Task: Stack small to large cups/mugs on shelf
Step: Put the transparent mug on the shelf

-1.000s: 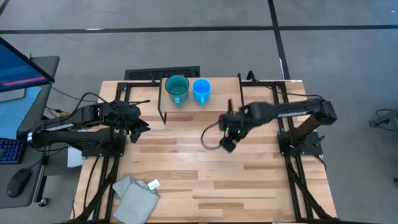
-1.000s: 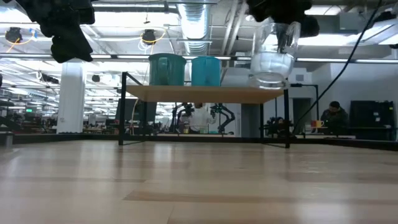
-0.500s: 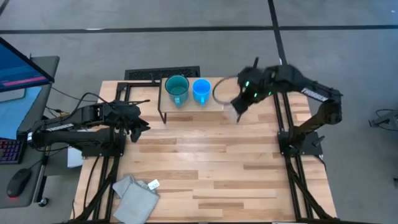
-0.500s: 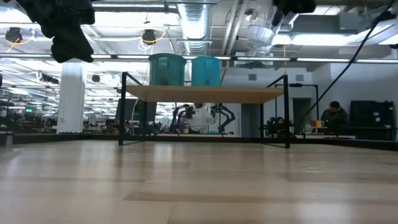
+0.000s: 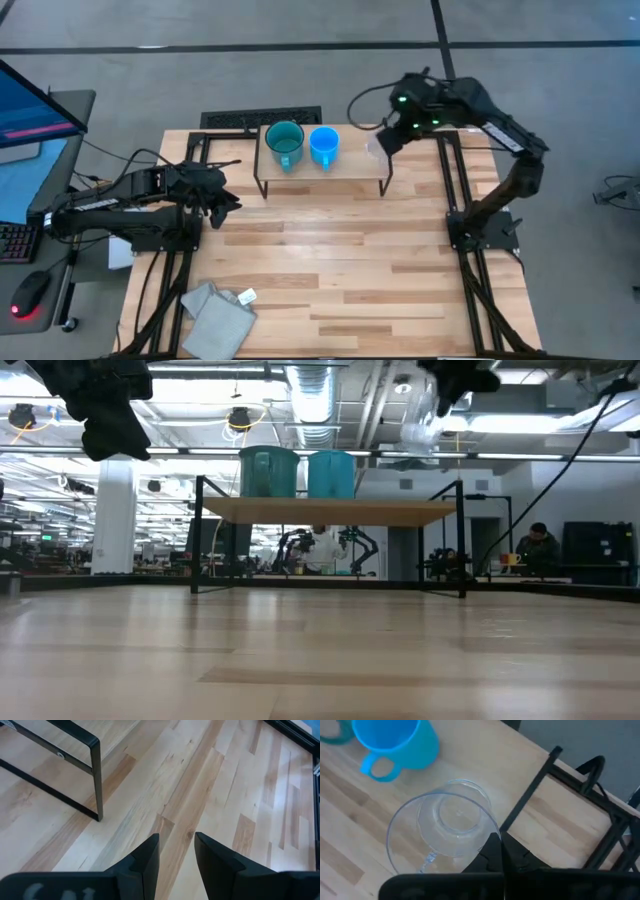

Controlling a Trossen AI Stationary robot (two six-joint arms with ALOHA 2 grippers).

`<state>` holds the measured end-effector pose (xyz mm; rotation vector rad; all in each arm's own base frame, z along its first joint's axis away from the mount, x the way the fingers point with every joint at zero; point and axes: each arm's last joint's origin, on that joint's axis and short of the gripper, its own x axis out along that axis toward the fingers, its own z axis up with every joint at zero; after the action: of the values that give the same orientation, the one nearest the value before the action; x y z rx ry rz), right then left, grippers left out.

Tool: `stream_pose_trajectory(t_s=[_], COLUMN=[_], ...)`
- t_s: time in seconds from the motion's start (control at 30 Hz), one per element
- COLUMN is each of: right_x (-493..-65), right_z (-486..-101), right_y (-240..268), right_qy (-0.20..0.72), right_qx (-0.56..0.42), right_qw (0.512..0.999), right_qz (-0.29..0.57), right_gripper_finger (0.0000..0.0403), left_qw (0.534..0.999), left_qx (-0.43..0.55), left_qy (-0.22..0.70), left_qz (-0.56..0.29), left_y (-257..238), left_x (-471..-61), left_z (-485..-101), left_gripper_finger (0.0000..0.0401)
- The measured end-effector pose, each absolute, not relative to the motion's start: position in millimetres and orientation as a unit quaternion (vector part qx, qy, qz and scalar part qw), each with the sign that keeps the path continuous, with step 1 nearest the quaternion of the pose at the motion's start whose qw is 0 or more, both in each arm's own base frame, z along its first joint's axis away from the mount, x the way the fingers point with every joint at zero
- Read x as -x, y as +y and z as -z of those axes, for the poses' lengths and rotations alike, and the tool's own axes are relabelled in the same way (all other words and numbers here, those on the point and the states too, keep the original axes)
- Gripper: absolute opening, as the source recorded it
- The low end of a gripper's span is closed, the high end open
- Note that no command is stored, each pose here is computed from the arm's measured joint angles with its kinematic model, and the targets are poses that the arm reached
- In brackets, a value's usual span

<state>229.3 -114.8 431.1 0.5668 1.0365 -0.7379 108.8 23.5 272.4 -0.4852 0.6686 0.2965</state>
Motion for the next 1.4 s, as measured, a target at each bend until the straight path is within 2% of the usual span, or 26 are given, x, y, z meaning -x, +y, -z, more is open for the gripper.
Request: stream_pose_trajectory(t_s=[0.2,0.47,1.03,1.4], right_x=[-265.3,-293.9,-288.9,-294.3], right_z=[-411.6,-427.5,-424.9,-399.4], right_y=[-140.5,-170.3,-176.4,-179.6], right_qy=[0.528,0.478,0.476,0.52], right_qx=[-0.224,-0.237,-0.262,-0.267], right_qw=[0.756,0.79,0.777,0.748], right_qz=[0.315,0.303,0.317,0.313], right_gripper_finger=[0.0,0.0,0.0,0.0], left_qw=[0.904,0.904,0.902,0.902], left_qx=[0.24,0.234,0.219,0.219], left_qy=[0.323,0.328,0.346,0.345], left_qz=[-0.146,-0.145,-0.141,-0.141], left_y=[23.5,23.4,22.9,22.9], left_x=[-108.7,-108.1,-106.1,-106.1], left_z=[-272.3,-271.7,-269.4,-269.4], left_gripper_finger=[0.0114,0.0114,0.0114,0.0114])
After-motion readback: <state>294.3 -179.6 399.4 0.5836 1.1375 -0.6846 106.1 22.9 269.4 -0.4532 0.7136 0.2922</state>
